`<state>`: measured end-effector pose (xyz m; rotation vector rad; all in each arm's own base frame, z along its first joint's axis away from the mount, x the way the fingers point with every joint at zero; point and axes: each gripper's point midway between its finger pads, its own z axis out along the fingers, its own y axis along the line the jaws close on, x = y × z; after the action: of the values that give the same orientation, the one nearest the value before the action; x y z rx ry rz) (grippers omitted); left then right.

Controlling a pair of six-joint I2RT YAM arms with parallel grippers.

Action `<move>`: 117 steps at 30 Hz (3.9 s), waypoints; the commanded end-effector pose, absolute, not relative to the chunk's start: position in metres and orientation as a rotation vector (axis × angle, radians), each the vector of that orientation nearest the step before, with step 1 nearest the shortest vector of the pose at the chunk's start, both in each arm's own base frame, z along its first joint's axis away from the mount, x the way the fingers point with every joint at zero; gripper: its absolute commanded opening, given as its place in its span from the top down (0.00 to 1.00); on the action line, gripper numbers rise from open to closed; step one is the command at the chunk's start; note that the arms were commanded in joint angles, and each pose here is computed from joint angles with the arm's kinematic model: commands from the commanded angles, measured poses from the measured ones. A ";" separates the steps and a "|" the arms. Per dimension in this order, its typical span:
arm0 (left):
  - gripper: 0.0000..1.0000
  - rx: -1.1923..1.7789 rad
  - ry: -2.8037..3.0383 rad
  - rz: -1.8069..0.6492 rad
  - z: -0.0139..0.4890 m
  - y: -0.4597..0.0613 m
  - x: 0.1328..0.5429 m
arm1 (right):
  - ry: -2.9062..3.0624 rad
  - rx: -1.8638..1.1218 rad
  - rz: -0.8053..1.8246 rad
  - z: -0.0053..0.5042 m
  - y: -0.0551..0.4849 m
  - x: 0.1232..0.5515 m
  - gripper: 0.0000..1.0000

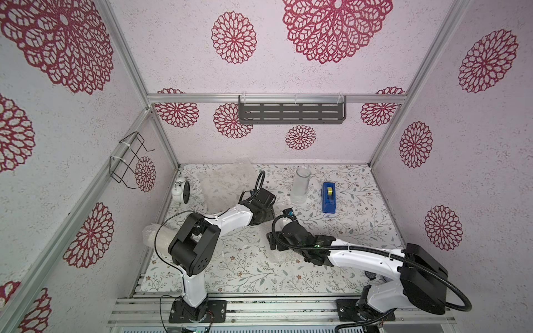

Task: Wrap vases in bubble wrap
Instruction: Wrap the vase in bubble wrap.

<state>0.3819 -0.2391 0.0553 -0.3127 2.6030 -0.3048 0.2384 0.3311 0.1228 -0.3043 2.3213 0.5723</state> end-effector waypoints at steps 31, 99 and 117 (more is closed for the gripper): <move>0.00 -0.301 2.565 -0.403 0.103 -0.230 0.383 | 2.435 -0.170 0.905 0.055 0.335 0.224 0.22; 0.12 -0.318 2.661 -0.407 0.072 -0.237 0.377 | 2.398 -0.274 0.658 0.071 0.352 0.245 0.13; 0.07 -0.346 2.617 -0.435 0.092 -0.224 0.370 | 2.397 0.019 1.117 0.056 0.358 0.236 0.19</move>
<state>0.3702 -0.2275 0.0897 -0.3365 2.6254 -0.4289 0.2562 0.3522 0.0763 0.0108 2.2972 1.0372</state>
